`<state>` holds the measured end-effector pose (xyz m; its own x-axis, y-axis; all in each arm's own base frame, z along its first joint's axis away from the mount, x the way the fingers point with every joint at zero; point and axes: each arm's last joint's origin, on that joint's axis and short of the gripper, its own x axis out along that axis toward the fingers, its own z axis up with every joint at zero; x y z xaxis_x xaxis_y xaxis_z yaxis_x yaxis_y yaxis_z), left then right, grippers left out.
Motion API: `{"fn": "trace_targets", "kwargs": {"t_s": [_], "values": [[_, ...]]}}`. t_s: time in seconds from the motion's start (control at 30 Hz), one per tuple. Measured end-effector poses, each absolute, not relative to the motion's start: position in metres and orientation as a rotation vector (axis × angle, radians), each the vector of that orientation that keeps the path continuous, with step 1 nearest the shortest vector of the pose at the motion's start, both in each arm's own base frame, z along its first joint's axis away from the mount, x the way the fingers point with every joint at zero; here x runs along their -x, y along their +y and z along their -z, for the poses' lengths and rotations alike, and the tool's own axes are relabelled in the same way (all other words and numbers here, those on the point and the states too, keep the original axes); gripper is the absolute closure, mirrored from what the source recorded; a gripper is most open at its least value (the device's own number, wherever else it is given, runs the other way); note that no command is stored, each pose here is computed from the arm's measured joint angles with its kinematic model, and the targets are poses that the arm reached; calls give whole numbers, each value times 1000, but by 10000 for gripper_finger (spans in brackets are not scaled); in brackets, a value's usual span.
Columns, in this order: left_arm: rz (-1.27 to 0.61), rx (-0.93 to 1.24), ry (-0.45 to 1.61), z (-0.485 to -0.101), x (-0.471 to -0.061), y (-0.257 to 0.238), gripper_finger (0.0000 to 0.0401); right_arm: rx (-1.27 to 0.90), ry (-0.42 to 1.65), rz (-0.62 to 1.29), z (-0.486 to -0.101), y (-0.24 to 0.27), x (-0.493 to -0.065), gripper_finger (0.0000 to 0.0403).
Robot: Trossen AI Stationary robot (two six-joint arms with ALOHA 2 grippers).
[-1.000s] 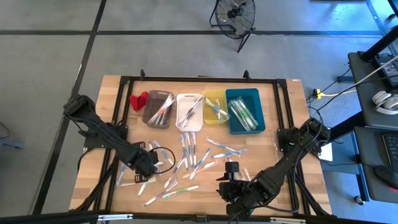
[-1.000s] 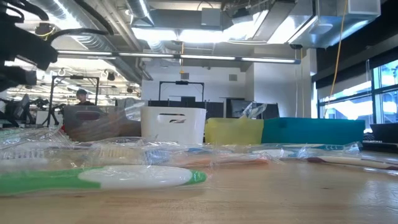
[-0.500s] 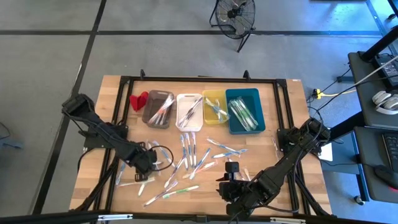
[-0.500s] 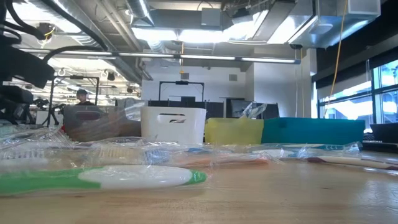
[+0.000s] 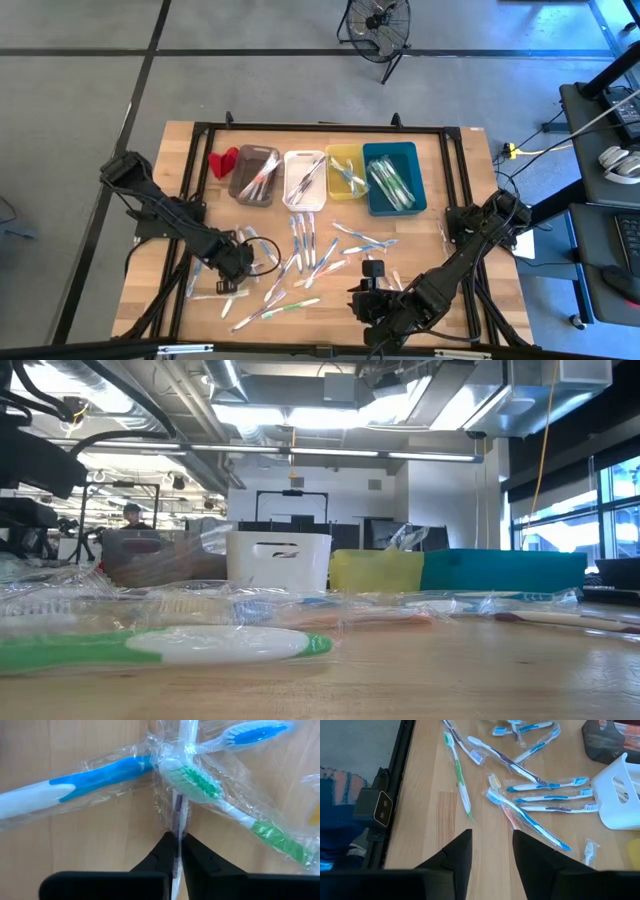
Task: Pick & Place Toothbrushes
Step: Put the purple toothbrush into the white bin
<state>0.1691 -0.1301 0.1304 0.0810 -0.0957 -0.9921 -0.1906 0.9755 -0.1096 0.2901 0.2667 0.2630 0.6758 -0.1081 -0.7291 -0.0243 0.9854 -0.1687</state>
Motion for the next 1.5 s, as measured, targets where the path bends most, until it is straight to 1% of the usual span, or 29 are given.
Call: {"fn": "trace_targets", "kwargs": {"t_s": [0.2,0.4,0.53,0.63,0.77,0.83,1.0,1.13,1.27,1.37,1.5], "values": [[-104,152,1527,-147,-174,-133,393,170,829,48,-263,267,-290,272],[-192,91,1563,-176,-180,-132,393,169,829,51,-263,266,-291,282],[-204,83,1565,-195,-188,-129,393,169,829,52,-263,265,-291,289],[-291,28,1580,-208,-190,-121,393,171,825,58,-263,265,-291,296],[-394,-42,1537,-224,-196,-110,393,171,824,58,-263,265,-291,305],[-427,-83,1478,-232,-203,-104,393,171,824,58,-263,265,-291,310],[-484,-156,1243,-252,-232,-86,393,171,824,58,-263,265,-291,319],[-410,-172,1038,-263,-264,-68,393,177,810,77,-263,265,-292,325],[-395,-88,876,-273,-291,-37,392,162,786,114,-264,264,-292,332],[-458,13,771,-280,-302,-7,392,152,772,140,-264,263,-292,337],[-536,185,673,-285,-308,31,392,155,769,136,-264,266,-290,345]]}}
